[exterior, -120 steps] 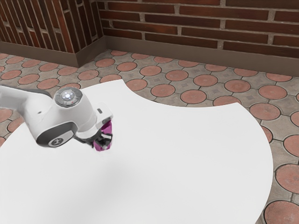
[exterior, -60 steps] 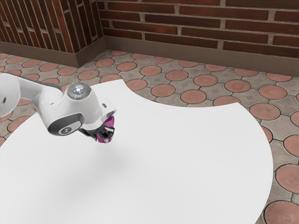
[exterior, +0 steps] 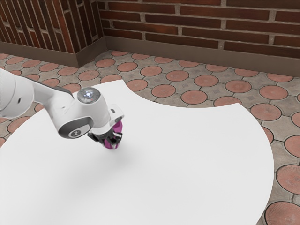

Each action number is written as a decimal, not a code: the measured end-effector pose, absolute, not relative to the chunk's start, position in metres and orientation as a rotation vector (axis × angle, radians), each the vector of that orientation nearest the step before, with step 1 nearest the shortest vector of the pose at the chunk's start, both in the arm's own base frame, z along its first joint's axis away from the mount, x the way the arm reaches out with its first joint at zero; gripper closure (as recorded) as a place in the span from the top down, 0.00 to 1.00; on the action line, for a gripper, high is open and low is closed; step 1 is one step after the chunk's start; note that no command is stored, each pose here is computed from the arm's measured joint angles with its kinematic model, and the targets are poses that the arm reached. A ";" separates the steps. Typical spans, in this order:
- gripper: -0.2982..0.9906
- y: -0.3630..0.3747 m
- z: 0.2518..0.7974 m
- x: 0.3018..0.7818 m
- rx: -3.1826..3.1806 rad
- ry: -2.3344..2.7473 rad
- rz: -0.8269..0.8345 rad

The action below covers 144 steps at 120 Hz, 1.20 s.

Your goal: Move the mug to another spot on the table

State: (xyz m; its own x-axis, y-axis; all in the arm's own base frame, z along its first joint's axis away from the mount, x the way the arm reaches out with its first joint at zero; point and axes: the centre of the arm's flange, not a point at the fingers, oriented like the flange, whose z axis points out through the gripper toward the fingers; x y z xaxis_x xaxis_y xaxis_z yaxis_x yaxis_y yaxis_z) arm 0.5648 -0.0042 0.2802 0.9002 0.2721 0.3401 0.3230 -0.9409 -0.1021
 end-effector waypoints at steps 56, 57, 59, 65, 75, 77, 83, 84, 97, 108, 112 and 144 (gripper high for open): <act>0.48 -0.007 0.266 0.564 -2.926 -0.472 -0.450; 0.49 -0.007 0.266 0.564 -2.926 -0.473 -0.450; 0.51 -0.007 0.266 0.564 -2.926 -0.475 -0.450; 0.56 -0.007 0.267 0.564 -2.926 -0.478 -0.450; 0.63 -0.008 0.266 0.561 -2.928 -0.480 -0.444; 0.64 -0.008 0.266 0.561 -2.928 -0.481 -0.443; 0.67 -0.010 0.265 0.558 -2.929 -0.479 -0.439; 0.67 -0.011 0.266 0.558 -2.929 -0.478 -0.439; 0.71 -0.018 0.268 0.553 -2.933 -0.465 -0.440; 0.73 -0.022 0.272 0.550 -2.932 -0.457 -0.449; 0.73 -0.024 0.275 0.549 -2.932 -0.453 -0.456; 0.76 -0.037 0.326 0.523 -2.891 -0.446 -0.568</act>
